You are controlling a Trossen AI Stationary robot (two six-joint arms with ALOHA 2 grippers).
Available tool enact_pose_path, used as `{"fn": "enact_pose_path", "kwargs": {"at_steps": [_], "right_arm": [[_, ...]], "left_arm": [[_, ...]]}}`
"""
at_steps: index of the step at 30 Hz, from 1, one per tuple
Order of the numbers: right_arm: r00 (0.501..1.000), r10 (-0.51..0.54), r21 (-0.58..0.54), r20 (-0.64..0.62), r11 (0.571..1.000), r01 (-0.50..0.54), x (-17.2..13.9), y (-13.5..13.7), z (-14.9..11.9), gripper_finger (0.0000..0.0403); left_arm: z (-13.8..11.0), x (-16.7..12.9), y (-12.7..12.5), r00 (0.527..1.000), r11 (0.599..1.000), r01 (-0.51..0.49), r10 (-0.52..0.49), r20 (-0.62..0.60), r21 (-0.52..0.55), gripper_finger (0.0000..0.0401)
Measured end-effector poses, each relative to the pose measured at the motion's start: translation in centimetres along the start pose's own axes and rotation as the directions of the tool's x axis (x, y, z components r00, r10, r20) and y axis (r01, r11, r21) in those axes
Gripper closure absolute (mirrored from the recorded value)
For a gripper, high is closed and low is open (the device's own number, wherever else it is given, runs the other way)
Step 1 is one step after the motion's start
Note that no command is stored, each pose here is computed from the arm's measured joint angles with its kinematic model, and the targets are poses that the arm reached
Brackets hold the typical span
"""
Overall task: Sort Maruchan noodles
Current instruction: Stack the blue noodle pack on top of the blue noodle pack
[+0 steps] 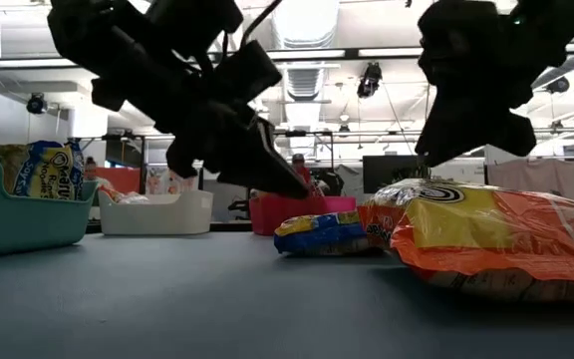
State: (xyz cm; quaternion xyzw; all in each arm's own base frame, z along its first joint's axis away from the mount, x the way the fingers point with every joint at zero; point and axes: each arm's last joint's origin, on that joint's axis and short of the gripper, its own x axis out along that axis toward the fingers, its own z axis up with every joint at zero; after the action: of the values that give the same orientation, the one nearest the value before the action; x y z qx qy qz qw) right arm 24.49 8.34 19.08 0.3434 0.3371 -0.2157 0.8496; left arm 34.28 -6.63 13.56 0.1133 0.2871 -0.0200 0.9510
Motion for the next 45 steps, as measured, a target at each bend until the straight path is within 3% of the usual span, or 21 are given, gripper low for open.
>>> {"fn": "enact_pose_path", "kwargs": {"at_steps": [10, 20, 34, 45], "right_arm": [[0.999, 0.031, 0.047, -0.012, 0.998, -0.03, 2.4, 0.0, 0.8, 0.0164], [0.999, 0.018, 0.073, -0.046, 0.997, -0.014, 5.2, -0.8, 1.2, 0.0084], [0.997, 0.063, 0.1, -0.04, 0.993, -0.059, 7.8, -1.2, 1.8, 0.0066], [0.982, 0.187, 0.094, 0.011, 0.978, -0.187, 9.9, -0.6, 1.8, 0.0076]], "left_arm": [[-1.2, 0.5, -0.4, 0.998, 0.998, 0.047, -0.048, -0.034, -0.03, 0.0363], [-2.2, 0.6, -0.5, 0.997, 0.995, 0.054, -0.058, -0.05, -0.082, 0.0363], [-2.9, 0.5, -0.5, 0.996, 0.993, 0.05, -0.058, -0.07, -0.105, 0.0363], [-3.1, 0.5, -0.5, 0.996, 0.993, 0.05, -0.058, -0.075, -0.105, 0.0363]]}}
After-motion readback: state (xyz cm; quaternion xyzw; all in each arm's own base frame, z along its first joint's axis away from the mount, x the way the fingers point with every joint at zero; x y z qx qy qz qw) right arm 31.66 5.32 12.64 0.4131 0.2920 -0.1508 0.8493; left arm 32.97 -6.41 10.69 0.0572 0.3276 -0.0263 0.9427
